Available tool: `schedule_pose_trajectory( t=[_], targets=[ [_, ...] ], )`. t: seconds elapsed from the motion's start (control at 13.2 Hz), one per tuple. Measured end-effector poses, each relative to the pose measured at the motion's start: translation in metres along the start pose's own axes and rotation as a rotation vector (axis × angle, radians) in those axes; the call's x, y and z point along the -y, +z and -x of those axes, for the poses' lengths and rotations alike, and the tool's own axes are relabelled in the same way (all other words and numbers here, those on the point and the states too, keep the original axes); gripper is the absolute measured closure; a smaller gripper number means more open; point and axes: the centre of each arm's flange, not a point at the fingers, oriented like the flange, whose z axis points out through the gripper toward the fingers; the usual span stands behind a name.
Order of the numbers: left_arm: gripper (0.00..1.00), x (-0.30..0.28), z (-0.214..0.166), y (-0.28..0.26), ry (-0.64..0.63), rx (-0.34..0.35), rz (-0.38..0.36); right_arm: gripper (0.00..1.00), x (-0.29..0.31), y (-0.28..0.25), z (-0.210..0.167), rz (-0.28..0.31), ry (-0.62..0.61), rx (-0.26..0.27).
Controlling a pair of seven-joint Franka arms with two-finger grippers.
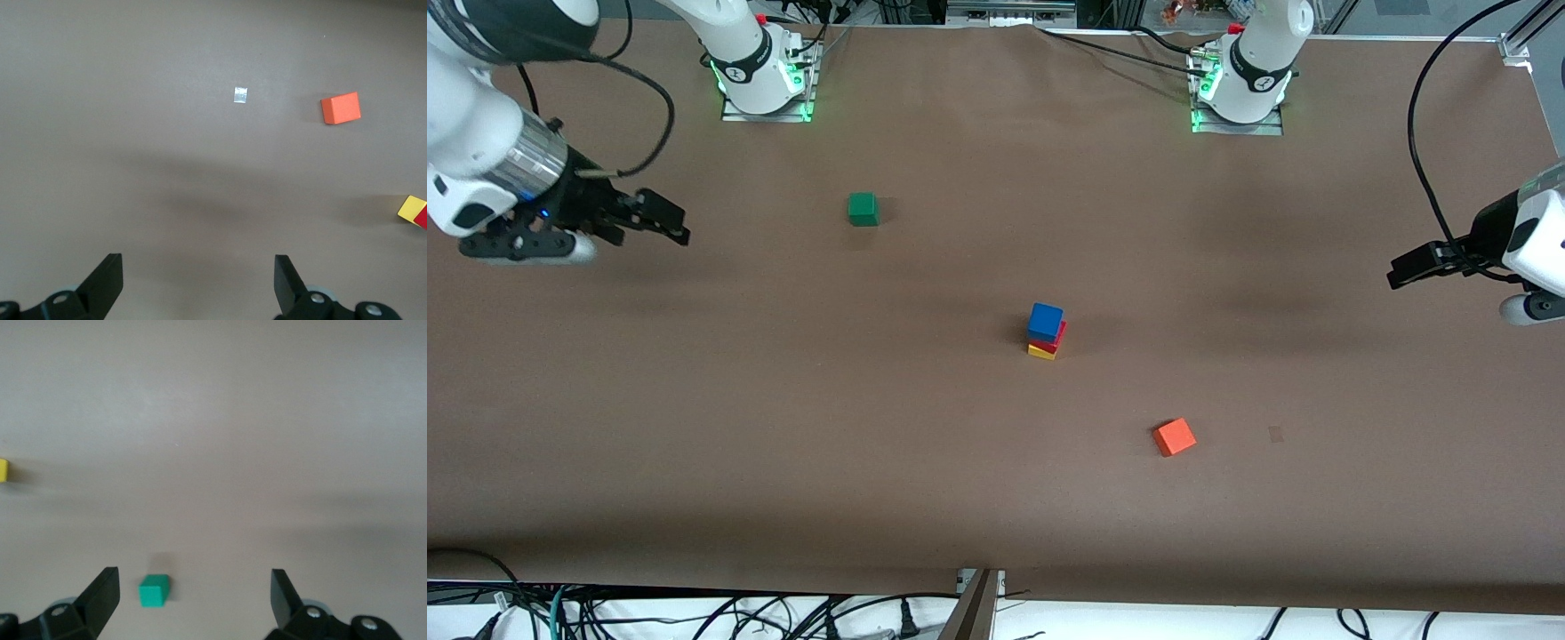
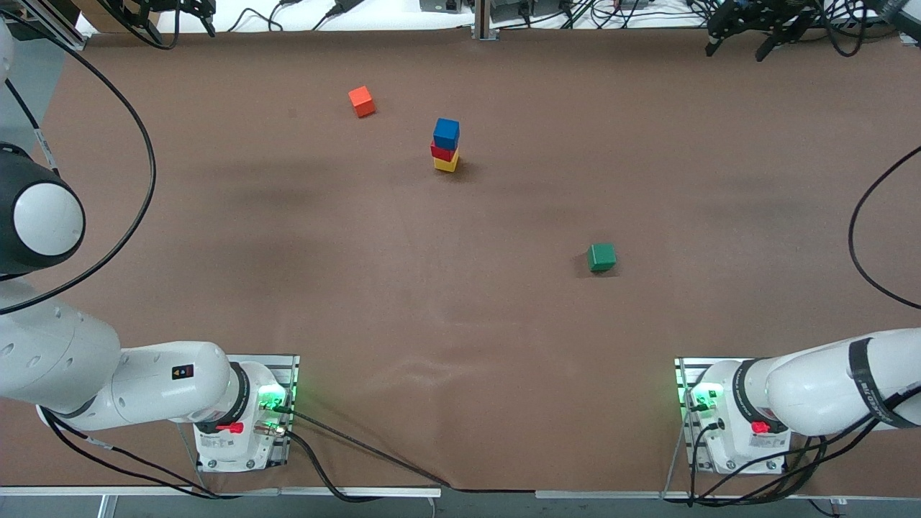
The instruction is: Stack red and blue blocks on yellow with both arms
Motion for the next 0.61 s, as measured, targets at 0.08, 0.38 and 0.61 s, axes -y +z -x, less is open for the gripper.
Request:
schedule_pose_trajectory(
  t=[0.08, 0.38, 0.61],
  targets=[
    [0.00, 0.000, 0.000, 0.000, 0.000, -0.001, 0.000, 0.00, 0.000, -0.007, 0.005, 0.024, -0.019, -0.008],
    [0.00, 0.000, 0.000, 0.000, 0.000, 0.000, 0.000, 0.00, 0.004, -0.011, 0.008, 0.043, -0.043, -0.015],
    [0.00, 0.000, -0.001, 0.000, 0.000, -0.001, 0.000, 0.00, 0.006, -0.020, 0.006, 0.041, -0.052, -0.035]
  ],
)
